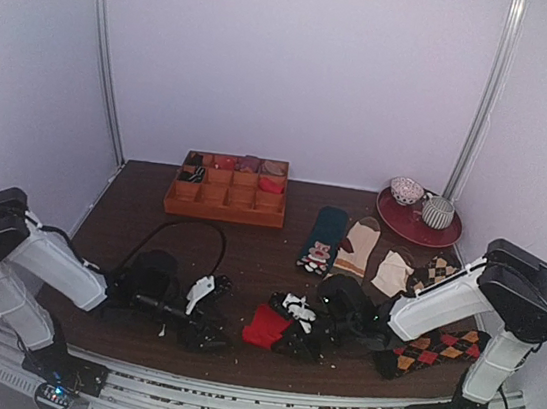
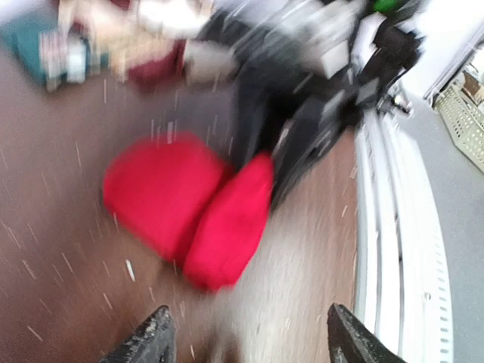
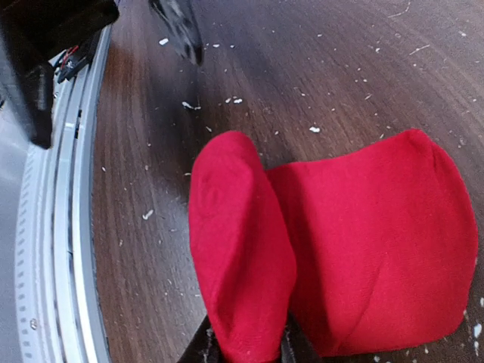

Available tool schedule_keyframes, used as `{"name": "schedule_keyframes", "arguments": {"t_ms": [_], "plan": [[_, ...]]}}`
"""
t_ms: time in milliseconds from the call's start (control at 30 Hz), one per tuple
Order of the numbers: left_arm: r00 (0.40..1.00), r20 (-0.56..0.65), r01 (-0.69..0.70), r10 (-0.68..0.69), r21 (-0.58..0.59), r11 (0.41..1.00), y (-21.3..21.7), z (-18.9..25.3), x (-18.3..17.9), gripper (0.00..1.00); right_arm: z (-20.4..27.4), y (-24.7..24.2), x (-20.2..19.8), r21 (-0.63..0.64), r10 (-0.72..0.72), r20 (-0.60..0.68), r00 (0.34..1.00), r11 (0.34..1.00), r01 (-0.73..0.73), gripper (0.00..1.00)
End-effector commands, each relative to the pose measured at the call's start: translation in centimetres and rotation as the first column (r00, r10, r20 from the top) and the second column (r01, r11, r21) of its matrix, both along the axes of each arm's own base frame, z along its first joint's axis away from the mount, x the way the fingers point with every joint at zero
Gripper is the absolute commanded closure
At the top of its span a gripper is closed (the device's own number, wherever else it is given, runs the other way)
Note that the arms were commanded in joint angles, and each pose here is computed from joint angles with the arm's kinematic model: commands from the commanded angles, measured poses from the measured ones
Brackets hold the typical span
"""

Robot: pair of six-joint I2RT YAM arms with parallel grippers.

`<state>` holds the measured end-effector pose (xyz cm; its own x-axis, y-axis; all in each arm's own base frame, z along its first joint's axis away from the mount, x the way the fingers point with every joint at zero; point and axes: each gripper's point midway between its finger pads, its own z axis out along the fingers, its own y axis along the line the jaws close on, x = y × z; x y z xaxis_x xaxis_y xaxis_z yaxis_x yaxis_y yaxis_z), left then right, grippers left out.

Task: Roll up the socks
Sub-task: Roll the sock at the center of the board.

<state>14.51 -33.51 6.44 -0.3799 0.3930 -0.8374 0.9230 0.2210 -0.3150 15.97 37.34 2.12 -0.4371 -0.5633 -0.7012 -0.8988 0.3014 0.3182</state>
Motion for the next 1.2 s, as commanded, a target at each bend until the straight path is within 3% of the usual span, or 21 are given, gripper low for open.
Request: {"name": "schedule_keyframes", "arguments": {"t_ms": [0, 167, 367, 567, 733, 1033, 1167], "plan": [[0.942, 0.334, 0.037, 0.004, -0.118, 0.992, -1.8, 5.0, 1.6, 0.33, -4.4, -2.2, -3.3, -0.155, -0.052, -0.355, 0.933, 0.988, -0.004, 0.79], [0.933, 0.361, 0.047, -0.006, -0.107, 0.993, -2.7, 3.3, 2.0, 0.34, -5.8, -2.8, -4.2, -0.214, -0.120, -0.538, 0.834, 0.977, 0.003, 0.80], [0.939, 0.337, 0.096, -0.061, -0.088, 0.992, -4.1, 1.3, 1.8, 0.35, -6.7, -3.5, -4.4, -0.249, -0.160, -0.588, 0.792, 0.968, 0.011, 0.80], [0.945, 0.319, 0.097, -0.078, -0.047, 0.994, -4.4, -0.3, 1.9, 0.40, -6.9, -3.5, -4.4, -0.253, -0.161, -0.607, 0.779, 0.968, 0.003, 0.80], [0.954, 0.285, 0.107, -0.098, -0.018, 0.994, -4.4, -1.6, 1.7, 0.52, -6.8, -3.6, -4.2, -0.246, -0.161, -0.619, 0.768, 0.969, 0.005, 0.80], [0.970, 0.223, 0.101, -0.099, 0.003, 0.995, -3.6, -2.9, 0.9, 0.46, -7.2, -4.0, -3.8, -0.257, -0.172, -0.619, 0.766, 0.966, 0.010, 0.80], [0.974, 0.191, 0.117, -0.122, 0.038, 0.992, -4.0, -4.2, 0.8, 0.62, -7.2, -3.8, -3.6, -0.253, -0.169, -0.617, 0.768, 0.967, 0.009, 0.80]]}}
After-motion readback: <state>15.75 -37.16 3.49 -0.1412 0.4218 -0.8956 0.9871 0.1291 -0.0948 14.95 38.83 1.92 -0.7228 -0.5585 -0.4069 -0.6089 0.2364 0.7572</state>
